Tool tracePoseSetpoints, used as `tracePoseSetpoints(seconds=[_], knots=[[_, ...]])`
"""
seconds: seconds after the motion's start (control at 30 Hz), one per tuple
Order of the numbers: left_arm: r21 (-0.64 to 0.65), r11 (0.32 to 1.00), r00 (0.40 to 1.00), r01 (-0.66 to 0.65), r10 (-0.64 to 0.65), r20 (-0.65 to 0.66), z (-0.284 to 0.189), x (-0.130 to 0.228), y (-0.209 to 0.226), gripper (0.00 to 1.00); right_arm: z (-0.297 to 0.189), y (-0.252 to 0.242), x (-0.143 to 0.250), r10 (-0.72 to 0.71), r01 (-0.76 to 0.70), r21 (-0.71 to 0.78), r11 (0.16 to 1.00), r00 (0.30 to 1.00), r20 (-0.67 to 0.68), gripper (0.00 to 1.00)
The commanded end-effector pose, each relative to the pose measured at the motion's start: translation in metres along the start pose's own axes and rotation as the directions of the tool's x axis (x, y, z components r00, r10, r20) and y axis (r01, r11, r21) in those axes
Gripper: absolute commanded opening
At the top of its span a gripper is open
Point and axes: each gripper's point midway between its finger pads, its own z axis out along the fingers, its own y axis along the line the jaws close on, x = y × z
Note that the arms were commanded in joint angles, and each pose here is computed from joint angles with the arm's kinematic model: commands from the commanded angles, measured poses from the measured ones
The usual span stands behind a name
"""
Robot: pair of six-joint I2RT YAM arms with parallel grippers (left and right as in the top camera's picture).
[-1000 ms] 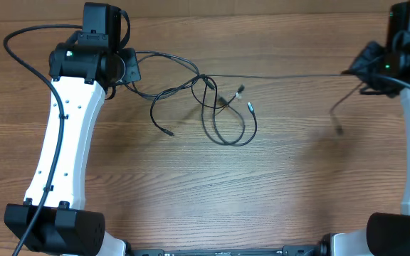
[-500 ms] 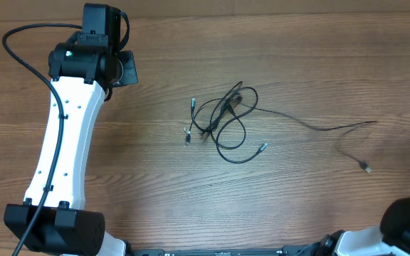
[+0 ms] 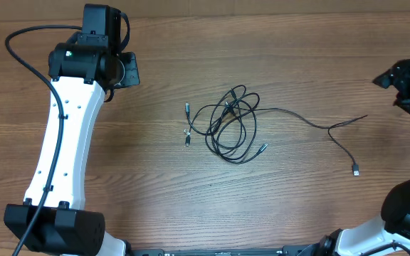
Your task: Untangle cables
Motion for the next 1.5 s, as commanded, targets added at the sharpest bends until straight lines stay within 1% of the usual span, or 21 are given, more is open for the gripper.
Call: tracePoseSetpoints(seconds=[0.0,0.03,0.13,0.3,0.37,0.47,0.5,0.77,0.87,1.1,1.3,1.47], knots=[[0.052,0.999,1.0,-0.016,0.015,0.022,-0.015,-0.001,-0.006,0.07,-0.003,0.011,0.001,-0.033,0.033,-0.019,0.999,0.999,0.013,0.76],[0.064,0.998,1.0,-0.016,0.015,0.019,-0.015,0.0,-0.008,0.07,-0.002,0.013,0.001,-0.039,0.04,-0.021,0.999,0.999,0.011,0.79],[0.085,0.996,1.0,-0.017,0.015,0.014,-0.015,0.001,-0.012,0.06,-0.002,0.016,0.002,-0.046,0.046,-0.022,0.999,0.999,0.009,0.82],[0.128,0.992,1.0,-0.017,0.017,0.004,-0.016,0.002,-0.019,0.04,-0.001,0.019,0.004,-0.063,0.063,-0.025,0.998,0.998,0.005,0.83],[0.149,0.989,1.0,-0.017,0.017,-0.002,-0.016,0.003,-0.023,0.04,0.001,0.023,0.005,-0.073,0.073,-0.027,0.997,0.997,0.002,0.86],[0.167,0.986,1.0,-0.017,0.019,-0.01,-0.015,0.004,-0.026,0.04,0.002,0.028,0.006,-0.109,0.109,-0.031,0.994,0.994,0.004,0.88],[0.169,0.985,1.0,-0.017,0.018,-0.009,-0.014,0.004,-0.027,0.04,0.002,0.029,0.007,-0.112,0.112,-0.032,0.993,0.994,0.004,0.91],[0.172,0.985,1.0,-0.017,0.019,-0.012,-0.014,0.004,-0.027,0.04,0.003,0.03,0.007,-0.113,0.113,-0.033,0.993,0.994,0.002,0.92],[0.201,0.979,1.0,-0.016,0.02,-0.017,-0.015,0.005,-0.032,0.04,0.003,0.03,0.007,-0.113,0.113,-0.033,0.993,0.994,0.002,0.92],[0.224,0.974,1.0,-0.015,0.021,-0.023,-0.016,0.006,-0.036,0.04,0.003,0.03,0.007,-0.113,0.113,-0.033,0.993,0.994,0.001,0.93],[0.246,0.969,0.999,-0.014,0.022,-0.028,-0.017,0.007,-0.04,0.04,0.003,0.029,0.01,-0.108,0.108,-0.03,0.994,0.994,-0.012,0.96],[0.296,0.955,0.999,-0.012,0.027,-0.047,-0.017,0.01,-0.049,0.05,0.004,0.028,0.011,-0.107,0.106,-0.028,0.994,0.994,-0.016,0.97]])
